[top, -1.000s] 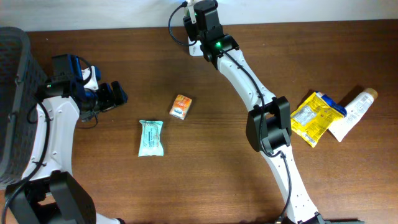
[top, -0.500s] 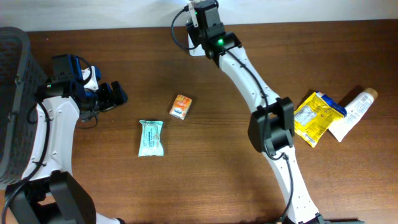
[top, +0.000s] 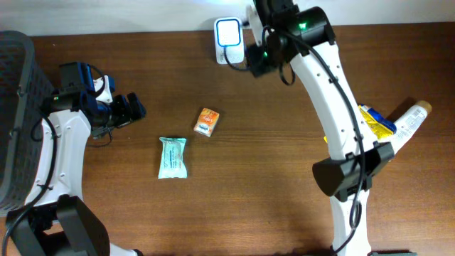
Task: Scan the item barcode
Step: 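Carry the jar right and set it down beside the yellow bag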
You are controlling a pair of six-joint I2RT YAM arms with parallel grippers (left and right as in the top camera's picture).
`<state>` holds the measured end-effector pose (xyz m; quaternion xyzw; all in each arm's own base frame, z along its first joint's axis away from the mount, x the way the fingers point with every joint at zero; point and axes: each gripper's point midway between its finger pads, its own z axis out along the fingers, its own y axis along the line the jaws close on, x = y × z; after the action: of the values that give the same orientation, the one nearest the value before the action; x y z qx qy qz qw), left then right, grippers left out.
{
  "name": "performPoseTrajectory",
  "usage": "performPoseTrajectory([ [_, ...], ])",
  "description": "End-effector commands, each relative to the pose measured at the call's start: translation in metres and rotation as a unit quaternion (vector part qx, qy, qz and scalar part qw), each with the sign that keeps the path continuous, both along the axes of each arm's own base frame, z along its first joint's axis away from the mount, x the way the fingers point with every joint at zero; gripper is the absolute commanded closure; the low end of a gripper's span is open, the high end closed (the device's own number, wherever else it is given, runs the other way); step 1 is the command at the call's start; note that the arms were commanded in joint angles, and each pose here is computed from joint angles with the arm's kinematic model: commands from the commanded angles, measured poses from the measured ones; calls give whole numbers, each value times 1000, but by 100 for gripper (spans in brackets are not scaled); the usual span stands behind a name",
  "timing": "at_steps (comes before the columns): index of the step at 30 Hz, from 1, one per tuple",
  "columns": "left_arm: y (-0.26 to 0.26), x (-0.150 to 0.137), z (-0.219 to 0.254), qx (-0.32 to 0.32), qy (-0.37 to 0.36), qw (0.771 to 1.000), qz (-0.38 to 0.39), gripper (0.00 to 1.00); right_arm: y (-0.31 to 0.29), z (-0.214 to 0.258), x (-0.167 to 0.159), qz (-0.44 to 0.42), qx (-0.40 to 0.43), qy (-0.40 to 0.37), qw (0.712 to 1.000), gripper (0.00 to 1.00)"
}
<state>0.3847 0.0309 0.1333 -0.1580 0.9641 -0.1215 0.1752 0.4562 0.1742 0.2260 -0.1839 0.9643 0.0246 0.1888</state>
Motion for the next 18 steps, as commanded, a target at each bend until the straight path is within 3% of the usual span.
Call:
performPoseTrajectory([
  [1, 2, -1, -6, 0, 9, 1000, 1, 1, -26, -49, -8, -36, -21, 83, 996, 73],
  [6, 2, -1, -6, 0, 9, 1000, 1, 1, -89, -113, -30, -129, -40, 190, 972, 72],
  [9, 2, -1, -6, 0, 9, 1000, 1, 1, -134, -141, -39, -183, -25, 232, 955, 77],
  [13, 2, -1, -6, 0, 9, 1000, 1, 1, -188, -146, -39, -253, -10, 238, 938, 78],
  [15, 2, -1, -6, 0, 9, 1000, 1, 1, -213, -147, -35, -281, -1, 228, 932, 71],
  [18, 2, -1, -6, 0, 9, 1000, 1, 1, -234, -149, -31, -306, 7, 215, 927, 70],
])
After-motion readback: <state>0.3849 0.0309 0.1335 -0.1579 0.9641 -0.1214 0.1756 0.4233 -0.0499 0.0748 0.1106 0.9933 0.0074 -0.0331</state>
